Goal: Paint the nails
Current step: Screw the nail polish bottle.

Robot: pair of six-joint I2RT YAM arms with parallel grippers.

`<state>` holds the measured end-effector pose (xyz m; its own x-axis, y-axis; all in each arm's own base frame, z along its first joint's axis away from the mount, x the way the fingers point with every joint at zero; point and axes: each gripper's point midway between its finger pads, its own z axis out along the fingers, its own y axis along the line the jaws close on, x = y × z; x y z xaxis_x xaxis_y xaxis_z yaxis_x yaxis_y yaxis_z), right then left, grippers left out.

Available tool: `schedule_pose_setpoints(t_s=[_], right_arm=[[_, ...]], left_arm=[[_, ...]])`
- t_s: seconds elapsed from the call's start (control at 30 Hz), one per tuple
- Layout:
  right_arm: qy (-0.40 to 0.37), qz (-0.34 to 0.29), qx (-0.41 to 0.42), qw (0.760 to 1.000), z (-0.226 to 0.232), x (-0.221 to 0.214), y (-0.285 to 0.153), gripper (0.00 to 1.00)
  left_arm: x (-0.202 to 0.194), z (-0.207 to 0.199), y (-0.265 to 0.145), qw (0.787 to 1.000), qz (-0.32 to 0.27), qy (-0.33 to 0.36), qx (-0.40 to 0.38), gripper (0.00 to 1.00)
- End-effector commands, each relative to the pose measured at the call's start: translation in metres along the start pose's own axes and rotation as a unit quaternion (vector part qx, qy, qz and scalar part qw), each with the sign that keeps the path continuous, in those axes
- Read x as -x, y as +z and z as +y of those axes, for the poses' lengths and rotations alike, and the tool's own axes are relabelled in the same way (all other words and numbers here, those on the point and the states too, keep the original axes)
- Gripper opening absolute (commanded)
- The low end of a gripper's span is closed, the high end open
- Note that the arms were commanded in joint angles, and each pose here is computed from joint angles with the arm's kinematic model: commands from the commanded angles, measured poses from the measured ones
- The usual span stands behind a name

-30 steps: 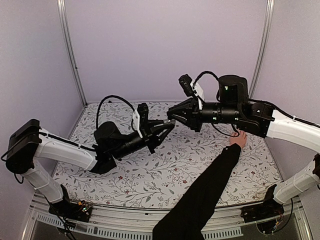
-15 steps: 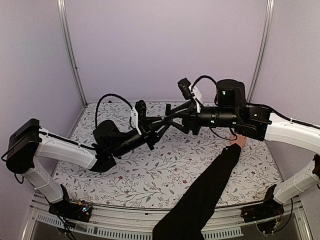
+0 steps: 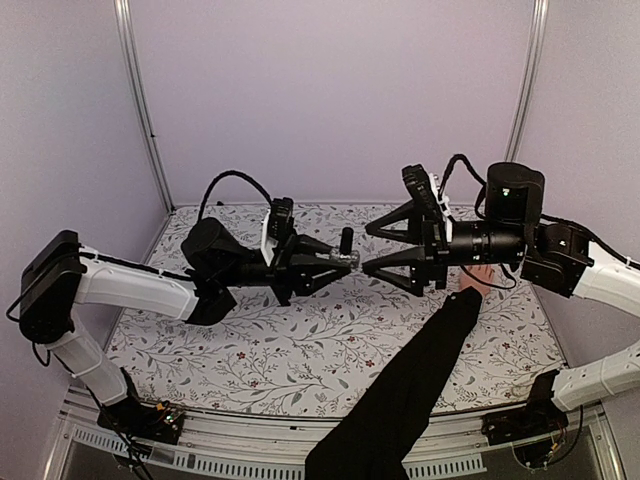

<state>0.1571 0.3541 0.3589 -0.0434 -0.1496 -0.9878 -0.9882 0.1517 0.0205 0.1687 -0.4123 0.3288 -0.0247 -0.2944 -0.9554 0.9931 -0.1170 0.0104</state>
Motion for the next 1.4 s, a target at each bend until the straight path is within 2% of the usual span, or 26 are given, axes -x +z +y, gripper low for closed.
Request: schedule_pose_setpoints(t_s=[0.0,0.17,0.47,0.67,1.03,1.37], right_arm=[[-0.039,-0.007,0.083,0.996,0.031,0.003,-0.01,0.77],[-0.069,-0.022,0.139,0.988,0.051,0.019,-0.017,0.73],[-0.067,-0.008,0.201,0.977,0.061,0.015,-0.004,0.61],[-0.068,0.004,0.204,0.977,0.061,0.008,0.004,0.55],[-0.067,0.013,0.201,0.977,0.06,0.001,0.008,0.27],[-0.061,0.023,0.199,0.978,0.058,-0.003,0.011,0.14]], left_arm=[[-0.005,-0.039,-0.001,0.99,0.014,-0.021,-0.138,0.0],[-0.012,-0.049,0.005,0.983,0.025,-0.04,-0.18,0.0],[-0.019,-0.054,0.015,0.976,0.033,-0.062,-0.205,0.0],[-0.022,-0.055,0.017,0.974,0.033,-0.067,-0.213,0.0],[-0.016,-0.055,0.018,0.975,0.022,-0.06,-0.211,0.0],[-0.005,-0.047,0.02,0.982,0.009,-0.046,-0.18,0.0]])
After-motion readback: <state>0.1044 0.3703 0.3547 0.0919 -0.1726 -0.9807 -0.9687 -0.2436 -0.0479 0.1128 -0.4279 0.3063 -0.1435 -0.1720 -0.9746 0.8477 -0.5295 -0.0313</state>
